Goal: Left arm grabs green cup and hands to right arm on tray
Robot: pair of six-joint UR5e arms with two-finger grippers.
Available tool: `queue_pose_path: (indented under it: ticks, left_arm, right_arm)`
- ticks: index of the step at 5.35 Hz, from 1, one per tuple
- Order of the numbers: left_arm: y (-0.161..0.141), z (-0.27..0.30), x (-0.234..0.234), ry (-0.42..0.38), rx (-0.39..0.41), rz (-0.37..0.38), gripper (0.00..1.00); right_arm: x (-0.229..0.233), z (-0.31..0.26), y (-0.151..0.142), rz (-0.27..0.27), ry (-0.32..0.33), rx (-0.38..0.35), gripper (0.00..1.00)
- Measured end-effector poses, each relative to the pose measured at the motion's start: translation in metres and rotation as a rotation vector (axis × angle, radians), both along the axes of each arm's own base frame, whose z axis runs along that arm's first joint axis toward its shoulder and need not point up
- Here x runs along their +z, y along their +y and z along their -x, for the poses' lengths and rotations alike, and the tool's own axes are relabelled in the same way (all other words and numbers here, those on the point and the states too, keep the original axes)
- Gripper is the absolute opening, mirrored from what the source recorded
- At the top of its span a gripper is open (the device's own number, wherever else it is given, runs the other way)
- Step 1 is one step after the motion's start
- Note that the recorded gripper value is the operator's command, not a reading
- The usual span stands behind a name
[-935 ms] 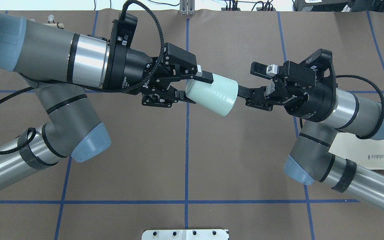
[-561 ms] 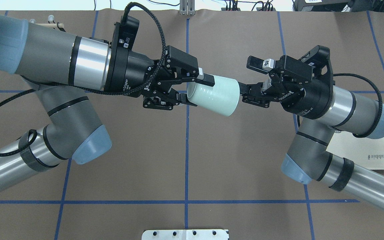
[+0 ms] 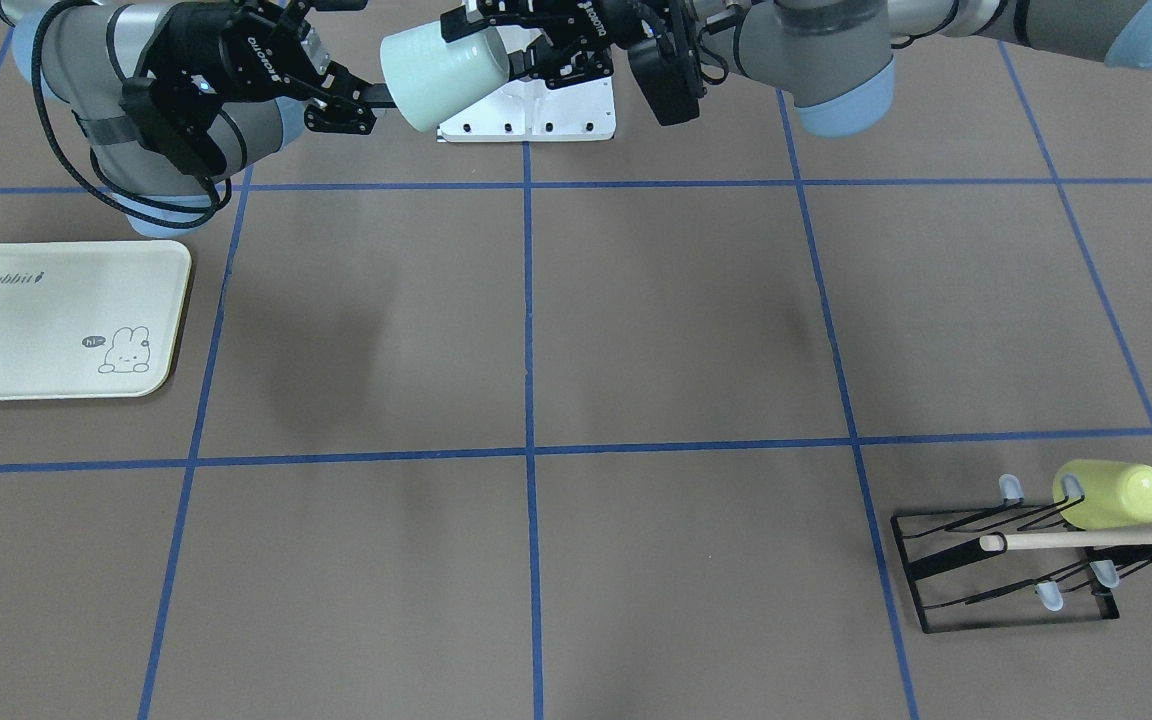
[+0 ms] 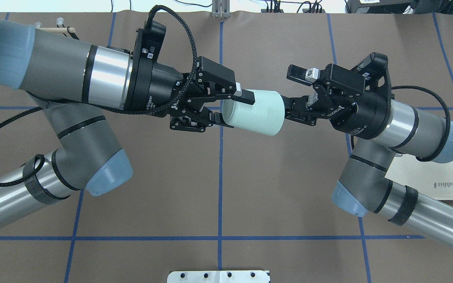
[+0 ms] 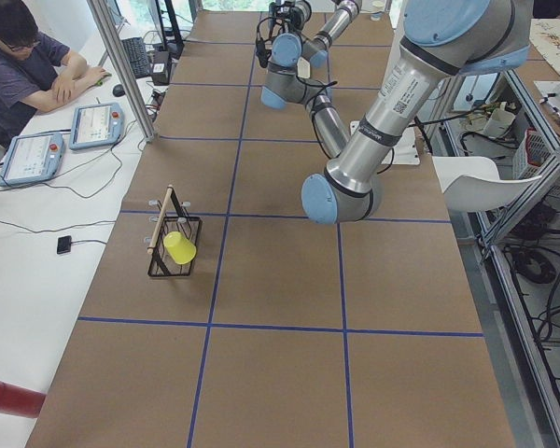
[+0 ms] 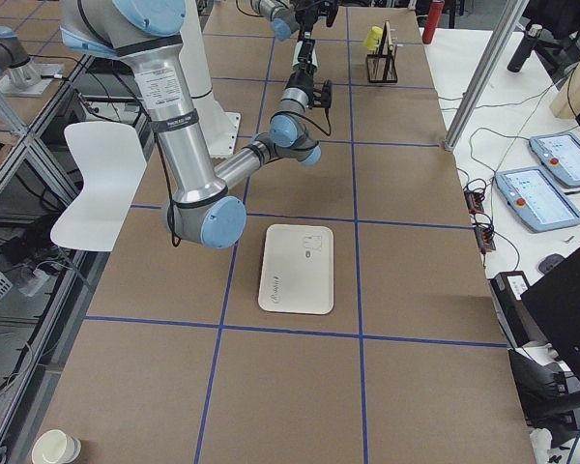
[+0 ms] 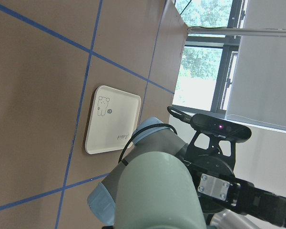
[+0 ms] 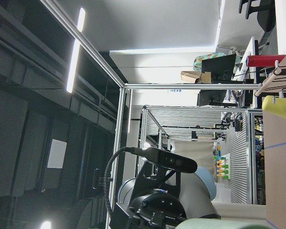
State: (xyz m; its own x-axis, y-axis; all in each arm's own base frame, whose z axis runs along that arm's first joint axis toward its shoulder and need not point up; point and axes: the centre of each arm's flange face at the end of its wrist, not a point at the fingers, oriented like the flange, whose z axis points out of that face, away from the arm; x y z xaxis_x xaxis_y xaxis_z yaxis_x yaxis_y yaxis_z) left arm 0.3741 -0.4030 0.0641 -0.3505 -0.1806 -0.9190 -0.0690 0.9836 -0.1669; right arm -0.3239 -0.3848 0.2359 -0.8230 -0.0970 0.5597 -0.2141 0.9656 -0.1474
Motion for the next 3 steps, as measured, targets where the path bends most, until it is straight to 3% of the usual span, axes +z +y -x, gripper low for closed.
queue_pose_path:
  ticks: [2,3]
  left_arm:
    - [0.0000,-0.0001,0.0001,-0.001,0.000,-0.001,0.01]
    - [0.0000,0.0000,-0.0001,0.000,0.000,-0.001,0.13]
  right_arm:
    - [-0.0038,-0.0060,0.0052,-0.045,0.032,-0.027,0.36]
    - [-0.0059,-0.0074,0.0069,-0.066,0.056,-0.042,0.00]
